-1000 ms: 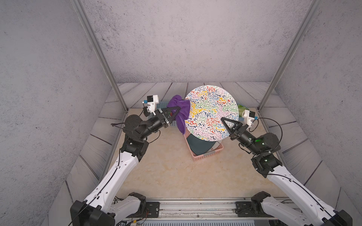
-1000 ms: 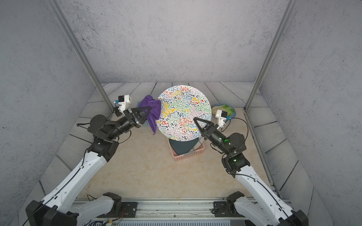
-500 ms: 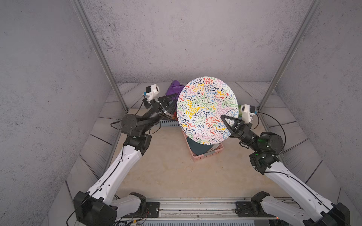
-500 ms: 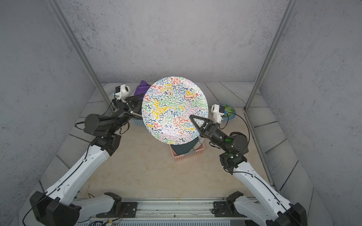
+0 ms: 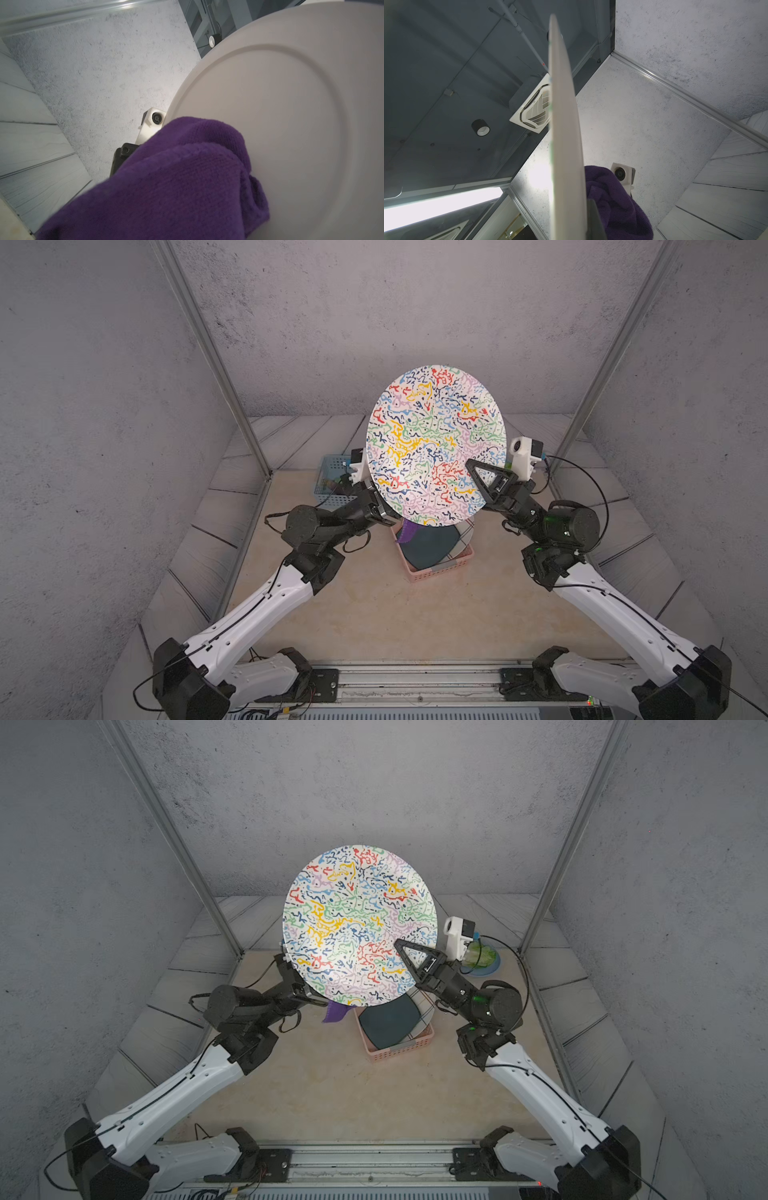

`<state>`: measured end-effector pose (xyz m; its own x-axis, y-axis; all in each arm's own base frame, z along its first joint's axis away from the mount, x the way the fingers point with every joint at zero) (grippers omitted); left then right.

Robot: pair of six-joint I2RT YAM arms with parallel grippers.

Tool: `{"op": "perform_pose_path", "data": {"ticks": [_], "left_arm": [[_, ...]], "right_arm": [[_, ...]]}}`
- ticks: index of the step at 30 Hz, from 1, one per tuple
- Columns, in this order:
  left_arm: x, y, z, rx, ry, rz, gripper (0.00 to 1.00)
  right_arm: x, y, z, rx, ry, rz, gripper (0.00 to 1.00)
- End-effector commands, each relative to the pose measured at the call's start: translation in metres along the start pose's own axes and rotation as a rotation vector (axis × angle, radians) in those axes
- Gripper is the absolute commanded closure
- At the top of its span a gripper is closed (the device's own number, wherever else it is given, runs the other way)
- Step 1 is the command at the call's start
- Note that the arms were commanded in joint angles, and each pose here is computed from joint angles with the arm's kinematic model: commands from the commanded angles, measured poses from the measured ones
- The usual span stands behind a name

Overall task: Wipe the wet plate dry
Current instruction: Wipe the plate with towel.

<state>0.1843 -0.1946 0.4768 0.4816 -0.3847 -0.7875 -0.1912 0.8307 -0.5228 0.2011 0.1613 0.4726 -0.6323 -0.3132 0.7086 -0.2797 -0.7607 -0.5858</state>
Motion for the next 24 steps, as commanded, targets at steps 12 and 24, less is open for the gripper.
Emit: {"op": "perform_pose_path", "data": {"ticks": [12, 24], "left_arm": [[-0.025, -0.038, -0.023, 0.036, 0.011, -0.216, 1.00], [-0.028, 0.027, -0.028, -0.062, -0.217, 0.035, 1.00]], "right_arm": [[0.008, -0.018, -0.019, -0.018, 0.045, 0.057, 1.00], [-0.005, -0.006, 0.018, -0.180, 0.106, -0.152, 1.00]]}}
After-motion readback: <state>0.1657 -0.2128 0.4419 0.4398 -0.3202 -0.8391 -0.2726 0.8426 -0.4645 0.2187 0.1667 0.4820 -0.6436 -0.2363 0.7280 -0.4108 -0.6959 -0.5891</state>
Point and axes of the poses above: each gripper's point midway between its finger pads, its own y axis back along the fingers, its own x axis along the line the jaws close on, z = x × y, the point moved 10 cm from there along y, back along the fingers, and after that the axes turned 3 degrees about -y, right-handed, at the moved point
